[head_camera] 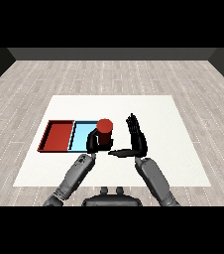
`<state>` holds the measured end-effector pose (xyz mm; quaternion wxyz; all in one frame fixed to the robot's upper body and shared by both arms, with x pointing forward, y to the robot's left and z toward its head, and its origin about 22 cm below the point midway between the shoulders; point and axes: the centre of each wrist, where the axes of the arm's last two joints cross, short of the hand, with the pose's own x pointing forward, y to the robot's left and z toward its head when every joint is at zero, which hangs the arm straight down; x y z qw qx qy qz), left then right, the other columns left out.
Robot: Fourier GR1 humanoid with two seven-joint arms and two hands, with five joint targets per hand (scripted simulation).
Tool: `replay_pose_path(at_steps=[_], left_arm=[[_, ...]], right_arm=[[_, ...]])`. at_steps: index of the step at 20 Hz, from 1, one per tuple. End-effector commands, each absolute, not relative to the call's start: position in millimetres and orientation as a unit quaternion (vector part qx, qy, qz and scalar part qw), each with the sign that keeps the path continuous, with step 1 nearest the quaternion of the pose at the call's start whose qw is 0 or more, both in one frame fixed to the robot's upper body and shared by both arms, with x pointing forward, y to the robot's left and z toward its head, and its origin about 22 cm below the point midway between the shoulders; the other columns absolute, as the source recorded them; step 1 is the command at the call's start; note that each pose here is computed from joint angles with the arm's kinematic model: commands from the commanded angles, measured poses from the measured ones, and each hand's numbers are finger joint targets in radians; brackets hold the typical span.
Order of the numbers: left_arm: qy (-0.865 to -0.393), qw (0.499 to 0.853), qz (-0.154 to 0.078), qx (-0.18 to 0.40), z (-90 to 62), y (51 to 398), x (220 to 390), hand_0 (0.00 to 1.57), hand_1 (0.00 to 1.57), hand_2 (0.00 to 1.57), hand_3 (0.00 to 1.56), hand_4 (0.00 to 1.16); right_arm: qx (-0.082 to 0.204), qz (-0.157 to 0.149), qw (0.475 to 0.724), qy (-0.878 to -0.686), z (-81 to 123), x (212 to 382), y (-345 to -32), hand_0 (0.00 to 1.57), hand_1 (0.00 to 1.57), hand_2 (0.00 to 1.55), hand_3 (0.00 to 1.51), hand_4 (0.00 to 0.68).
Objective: Pick the red can and put it in the red box
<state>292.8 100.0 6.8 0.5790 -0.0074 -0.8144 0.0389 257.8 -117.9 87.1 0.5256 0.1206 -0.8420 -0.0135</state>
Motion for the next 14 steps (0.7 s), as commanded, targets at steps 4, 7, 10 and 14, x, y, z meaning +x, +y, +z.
replay_pose_path(at_steps=[4,7,10,14], left_arm=[[-0.822,0.566,0.055,0.025,21.3,136,292.1,1.57,1.57,1.57,1.48,1.13],[-0.834,0.545,0.06,0.068,48.3,177,326.9,1.57,1.57,1.57,1.48,1.13],[-0.816,0.568,0.053,0.095,43.0,200,308.2,1.57,1.57,1.57,1.48,1.14],[-0.807,0.564,0.033,0.172,58.6,256,322.4,1.57,1.57,1.57,1.49,1.11]], right_arm=[[0.124,-0.053,0.511,-0.849,88,250.5,-182,0.0,0.0,0.0,0.0,0.0],[0.093,-0.036,0.518,-0.85,94,239.0,-193,0.0,0.0,0.0,0.0,0.0],[0.088,-0.062,0.525,-0.844,69,236.4,-209,0.0,0.0,0.0,0.0,0.0],[0.051,-0.066,0.544,-0.835,73,216.7,-247,0.0,0.0,0.0,0.0,0.0]])
